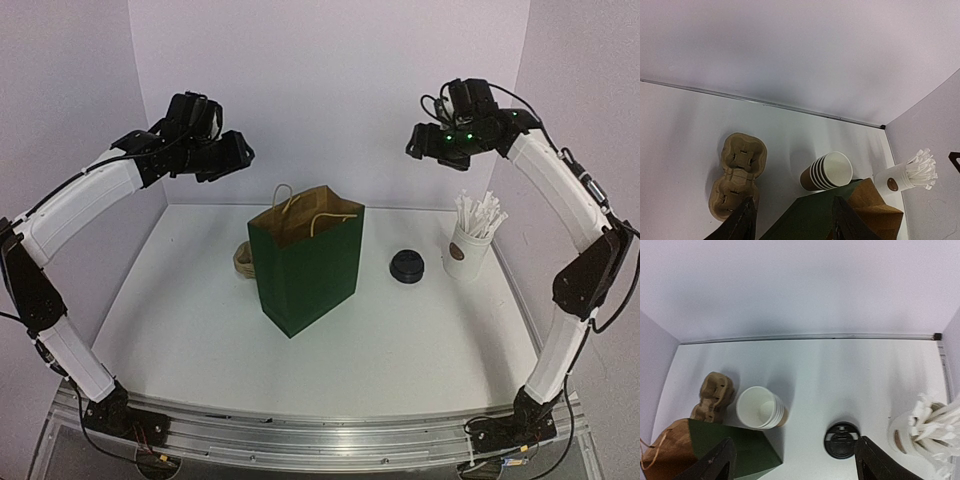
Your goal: Pack the takeout coffee
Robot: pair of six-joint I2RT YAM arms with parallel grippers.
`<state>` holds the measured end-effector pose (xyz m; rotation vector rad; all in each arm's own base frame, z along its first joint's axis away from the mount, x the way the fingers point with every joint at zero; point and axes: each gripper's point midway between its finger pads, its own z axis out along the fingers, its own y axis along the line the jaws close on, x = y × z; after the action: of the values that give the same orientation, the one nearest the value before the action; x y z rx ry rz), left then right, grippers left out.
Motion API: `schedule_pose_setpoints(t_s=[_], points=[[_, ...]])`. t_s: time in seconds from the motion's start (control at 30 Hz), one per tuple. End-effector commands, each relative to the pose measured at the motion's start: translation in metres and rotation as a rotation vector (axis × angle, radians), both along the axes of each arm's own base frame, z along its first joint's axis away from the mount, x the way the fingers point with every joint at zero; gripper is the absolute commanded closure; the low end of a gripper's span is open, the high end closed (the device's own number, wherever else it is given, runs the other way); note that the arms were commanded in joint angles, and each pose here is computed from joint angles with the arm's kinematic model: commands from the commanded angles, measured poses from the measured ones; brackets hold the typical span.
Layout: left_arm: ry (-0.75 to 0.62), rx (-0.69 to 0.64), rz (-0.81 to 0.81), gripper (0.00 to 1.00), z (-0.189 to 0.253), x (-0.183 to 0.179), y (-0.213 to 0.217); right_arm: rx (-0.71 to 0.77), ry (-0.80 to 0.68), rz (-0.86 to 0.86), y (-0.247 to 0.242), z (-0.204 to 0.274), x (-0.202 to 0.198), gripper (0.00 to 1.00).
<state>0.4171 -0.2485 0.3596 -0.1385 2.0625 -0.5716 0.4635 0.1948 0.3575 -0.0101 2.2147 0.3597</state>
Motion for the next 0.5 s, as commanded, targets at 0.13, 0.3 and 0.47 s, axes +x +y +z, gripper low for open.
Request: schedule_pose_setpoints(t_s=[0.13, 0.3, 0.47], points=[[0.029, 0.001, 0.033, 0.48, 0.01, 0.009, 0.039, -0.036, 0.138, -0.169, -0.047, -0.032, -0.013, 0.11], [0.154, -0.003, 0.021, 0.48, -0.03, 0.018, 0.056, -0.072, 0.22, -0.188, -0.052, -0.055, -0.021, 0.08], [0.196, -0.001, -0.022, 0.47, -0.043, 0.018, 0.049, -0.109, 0.211, -0.235, -0.065, -0.055, -0.026, 0.07]])
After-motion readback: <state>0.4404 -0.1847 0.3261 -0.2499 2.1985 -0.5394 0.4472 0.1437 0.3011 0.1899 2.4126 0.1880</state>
